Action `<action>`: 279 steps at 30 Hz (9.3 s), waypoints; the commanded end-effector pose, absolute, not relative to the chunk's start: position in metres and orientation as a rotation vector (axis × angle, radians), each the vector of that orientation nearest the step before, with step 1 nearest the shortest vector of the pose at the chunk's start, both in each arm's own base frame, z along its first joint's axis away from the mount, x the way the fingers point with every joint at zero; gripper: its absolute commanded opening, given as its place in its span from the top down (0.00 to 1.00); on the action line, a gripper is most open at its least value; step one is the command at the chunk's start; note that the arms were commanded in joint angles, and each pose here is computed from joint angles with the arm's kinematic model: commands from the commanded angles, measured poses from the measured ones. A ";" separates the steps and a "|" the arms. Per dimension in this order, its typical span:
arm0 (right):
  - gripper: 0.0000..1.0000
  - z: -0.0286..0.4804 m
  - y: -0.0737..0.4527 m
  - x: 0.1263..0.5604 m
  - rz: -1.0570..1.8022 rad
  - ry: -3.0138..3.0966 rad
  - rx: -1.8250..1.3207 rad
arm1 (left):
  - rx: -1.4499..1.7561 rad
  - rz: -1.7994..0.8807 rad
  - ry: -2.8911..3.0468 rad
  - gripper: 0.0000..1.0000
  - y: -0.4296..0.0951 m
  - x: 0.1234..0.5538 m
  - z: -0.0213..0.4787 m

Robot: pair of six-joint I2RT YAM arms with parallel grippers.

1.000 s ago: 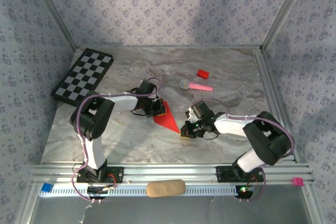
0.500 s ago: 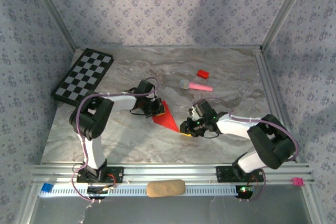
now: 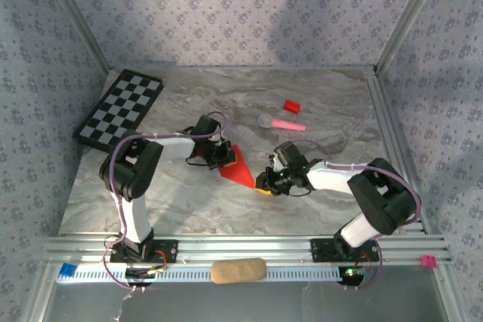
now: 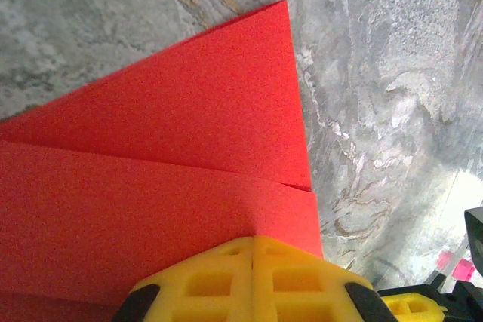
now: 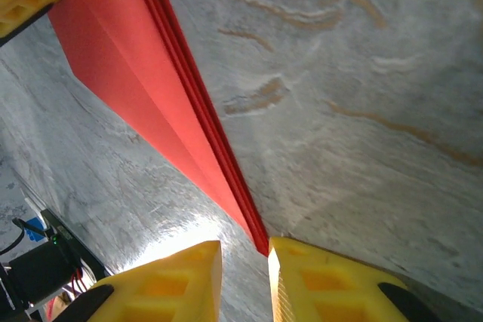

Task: Fold a paper plane with a square sheet of paper (pick it up from the middle)
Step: Turn over the paper at the center of the table, then fold the wing for the fifth time at the center of the table.

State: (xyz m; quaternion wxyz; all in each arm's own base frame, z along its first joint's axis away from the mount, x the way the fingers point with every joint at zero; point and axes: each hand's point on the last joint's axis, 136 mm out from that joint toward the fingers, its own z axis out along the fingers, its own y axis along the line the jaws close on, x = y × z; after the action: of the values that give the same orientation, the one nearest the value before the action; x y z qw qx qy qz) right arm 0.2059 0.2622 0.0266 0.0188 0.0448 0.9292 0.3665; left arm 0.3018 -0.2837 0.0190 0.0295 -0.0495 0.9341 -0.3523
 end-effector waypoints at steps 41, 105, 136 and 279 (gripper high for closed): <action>0.75 0.034 0.278 0.222 1.125 2.865 0.225 | -0.265 -1.027 2.954 0.95 -0.268 0.292 0.000; 1.00 0.184 0.142 0.214 -0.262 2.439 -0.330 | -0.175 -0.887 2.388 0.49 -0.204 0.291 0.174; 0.74 0.067 0.307 0.178 0.024 2.794 -0.777 | -0.440 -0.678 2.365 0.35 -0.108 0.282 0.163; 0.69 0.046 0.239 0.286 1.210 2.694 0.152 | -0.065 -1.136 2.911 0.84 -0.307 0.286 0.006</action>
State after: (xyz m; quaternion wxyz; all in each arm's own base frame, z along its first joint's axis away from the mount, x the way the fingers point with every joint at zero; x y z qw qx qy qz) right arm 0.2816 0.2306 0.0365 0.0926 0.0833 0.9143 0.3854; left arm 0.2902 -0.3217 0.0221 0.0219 -0.0078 0.9188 -0.3939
